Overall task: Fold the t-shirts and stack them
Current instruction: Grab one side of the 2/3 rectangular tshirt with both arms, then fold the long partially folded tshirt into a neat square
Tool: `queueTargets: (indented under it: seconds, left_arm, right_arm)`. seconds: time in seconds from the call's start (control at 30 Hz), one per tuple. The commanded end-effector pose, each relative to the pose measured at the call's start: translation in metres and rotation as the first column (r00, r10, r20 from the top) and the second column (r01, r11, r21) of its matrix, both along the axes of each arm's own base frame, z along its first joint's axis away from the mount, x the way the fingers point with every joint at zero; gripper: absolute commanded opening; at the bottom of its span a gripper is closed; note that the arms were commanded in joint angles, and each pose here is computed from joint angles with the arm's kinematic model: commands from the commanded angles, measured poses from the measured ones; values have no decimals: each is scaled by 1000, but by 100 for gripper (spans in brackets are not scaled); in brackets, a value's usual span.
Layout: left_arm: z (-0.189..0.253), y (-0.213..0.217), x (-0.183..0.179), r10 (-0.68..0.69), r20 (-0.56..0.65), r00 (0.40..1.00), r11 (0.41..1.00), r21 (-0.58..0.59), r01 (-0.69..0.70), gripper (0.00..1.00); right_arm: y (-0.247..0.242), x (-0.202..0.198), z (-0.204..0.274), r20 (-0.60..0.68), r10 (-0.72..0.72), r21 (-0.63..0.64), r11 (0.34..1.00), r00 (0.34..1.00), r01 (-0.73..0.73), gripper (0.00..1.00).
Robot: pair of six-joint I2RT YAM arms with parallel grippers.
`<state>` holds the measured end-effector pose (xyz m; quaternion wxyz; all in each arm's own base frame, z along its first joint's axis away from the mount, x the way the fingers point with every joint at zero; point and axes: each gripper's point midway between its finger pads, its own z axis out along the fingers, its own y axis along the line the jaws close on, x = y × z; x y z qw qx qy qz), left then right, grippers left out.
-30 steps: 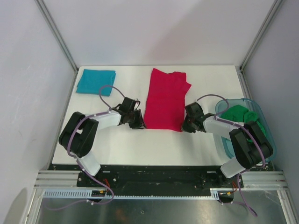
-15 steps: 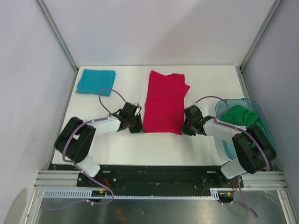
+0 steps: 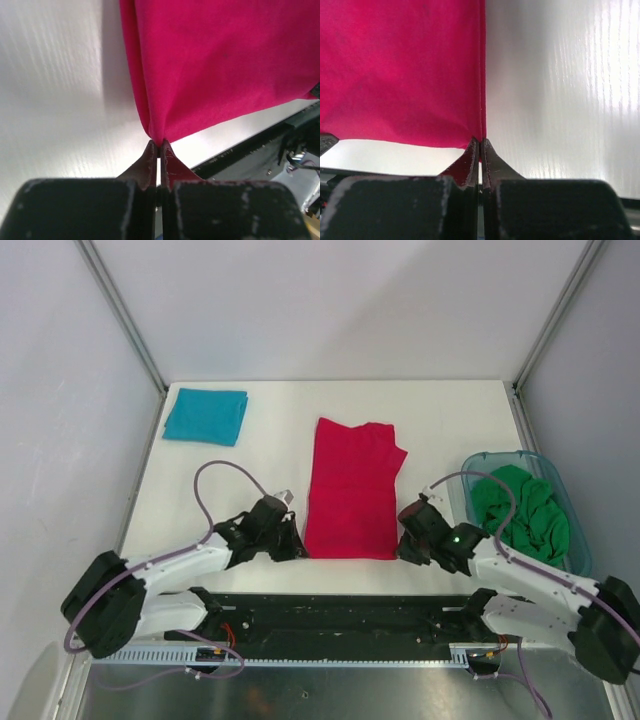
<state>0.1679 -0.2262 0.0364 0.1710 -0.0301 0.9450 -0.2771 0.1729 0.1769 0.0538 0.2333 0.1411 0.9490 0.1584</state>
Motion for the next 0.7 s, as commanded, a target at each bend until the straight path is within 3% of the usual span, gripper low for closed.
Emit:
queueTargets:
  seconds: [0.0,0.3,0.67]
  left_arm:
    - [17,-3,-10,44,19,999,998,-53,-43,0]
    - [81,-8,11,80,153,985,993,-99,-65,0]
    - [143,-16,105,140,302,943,990,-65,-126,0]
  right_arm:
    - [-20,-19,12,0,-69,-14,998,998,69,0]
    - [-19,-5,67,103,-63,18,998,993,62,0]
    - [-29,82,109,214,-116,18,993,970,115,0]
